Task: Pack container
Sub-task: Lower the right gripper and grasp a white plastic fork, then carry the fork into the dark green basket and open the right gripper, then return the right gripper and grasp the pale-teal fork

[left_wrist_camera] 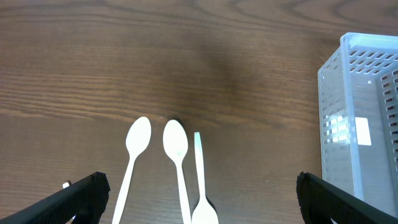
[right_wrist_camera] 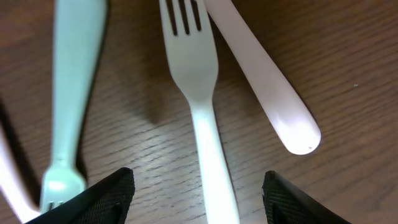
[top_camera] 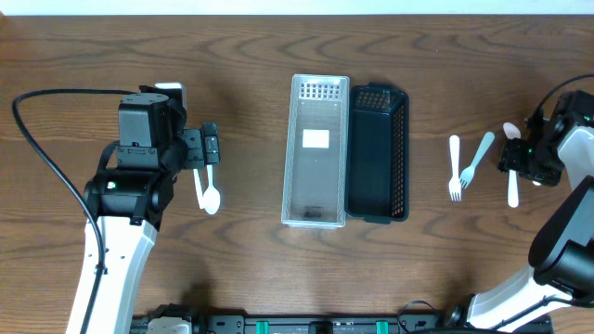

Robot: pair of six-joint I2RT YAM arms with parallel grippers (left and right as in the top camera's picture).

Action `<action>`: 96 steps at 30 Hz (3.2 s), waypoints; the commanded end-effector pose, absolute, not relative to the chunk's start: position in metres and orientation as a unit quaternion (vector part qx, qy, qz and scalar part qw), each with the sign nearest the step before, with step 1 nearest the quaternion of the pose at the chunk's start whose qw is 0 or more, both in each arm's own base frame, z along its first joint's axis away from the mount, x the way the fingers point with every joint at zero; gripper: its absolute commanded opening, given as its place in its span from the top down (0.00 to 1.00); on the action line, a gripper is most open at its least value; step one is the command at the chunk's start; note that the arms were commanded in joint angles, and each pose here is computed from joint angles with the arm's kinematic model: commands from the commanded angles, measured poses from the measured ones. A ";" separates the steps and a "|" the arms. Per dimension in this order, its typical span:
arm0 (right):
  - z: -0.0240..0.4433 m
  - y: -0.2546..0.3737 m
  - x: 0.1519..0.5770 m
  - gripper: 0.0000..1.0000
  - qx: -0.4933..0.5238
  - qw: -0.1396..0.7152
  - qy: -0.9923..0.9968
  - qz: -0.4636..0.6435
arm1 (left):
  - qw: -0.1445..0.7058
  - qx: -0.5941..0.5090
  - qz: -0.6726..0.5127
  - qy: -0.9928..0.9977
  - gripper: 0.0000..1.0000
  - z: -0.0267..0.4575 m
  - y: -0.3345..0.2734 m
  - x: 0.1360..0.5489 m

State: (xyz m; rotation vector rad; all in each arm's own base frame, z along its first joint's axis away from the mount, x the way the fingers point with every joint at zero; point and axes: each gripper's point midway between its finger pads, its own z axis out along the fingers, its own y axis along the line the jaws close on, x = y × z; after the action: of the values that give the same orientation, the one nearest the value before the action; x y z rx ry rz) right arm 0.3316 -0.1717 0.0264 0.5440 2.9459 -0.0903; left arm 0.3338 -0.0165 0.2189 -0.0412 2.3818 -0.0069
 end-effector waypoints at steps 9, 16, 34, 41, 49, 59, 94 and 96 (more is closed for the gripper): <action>-0.002 -0.185 0.338 0.34 0.180 0.059 0.981 -0.041 | 0.377 -0.014 0.010 0.926 0.02 0.226 -0.012 0.337; -0.011 -0.184 0.335 0.50 0.182 0.047 0.981 -0.038 | 0.377 -0.014 0.010 0.926 0.02 0.226 -0.012 0.337; 0.031 -0.172 0.350 0.99 0.256 0.095 0.962 -0.003 | 0.377 -0.014 0.010 0.926 0.02 0.226 -0.012 0.337; 0.176 -0.118 0.405 0.99 0.171 0.289 0.940 0.061 | 0.377 -0.014 0.010 0.926 0.02 0.225 -0.012 0.337; 0.247 0.019 0.409 0.99 0.034 0.356 0.926 0.118 | 0.375 -0.014 0.010 0.927 0.02 0.224 -0.012 0.337; 0.146 0.125 0.407 0.99 -0.005 0.223 0.967 0.121 | 0.374 -0.014 0.010 0.927 0.02 0.223 -0.012 0.337; 0.101 -0.119 0.368 0.31 0.284 0.129 0.947 -0.071 | 0.372 -0.014 0.010 0.928 0.02 0.222 -0.012 0.338; 0.084 -0.122 0.374 0.30 0.284 0.120 0.949 -0.072 | 0.372 -0.014 0.010 0.928 0.02 0.222 -0.012 0.338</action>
State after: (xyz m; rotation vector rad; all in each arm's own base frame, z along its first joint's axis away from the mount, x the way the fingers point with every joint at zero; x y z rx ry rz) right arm 0.3743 -0.1169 0.1014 0.8257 2.7364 -0.1959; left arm 0.3346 -0.0166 0.2162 -0.0377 2.3906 -0.0046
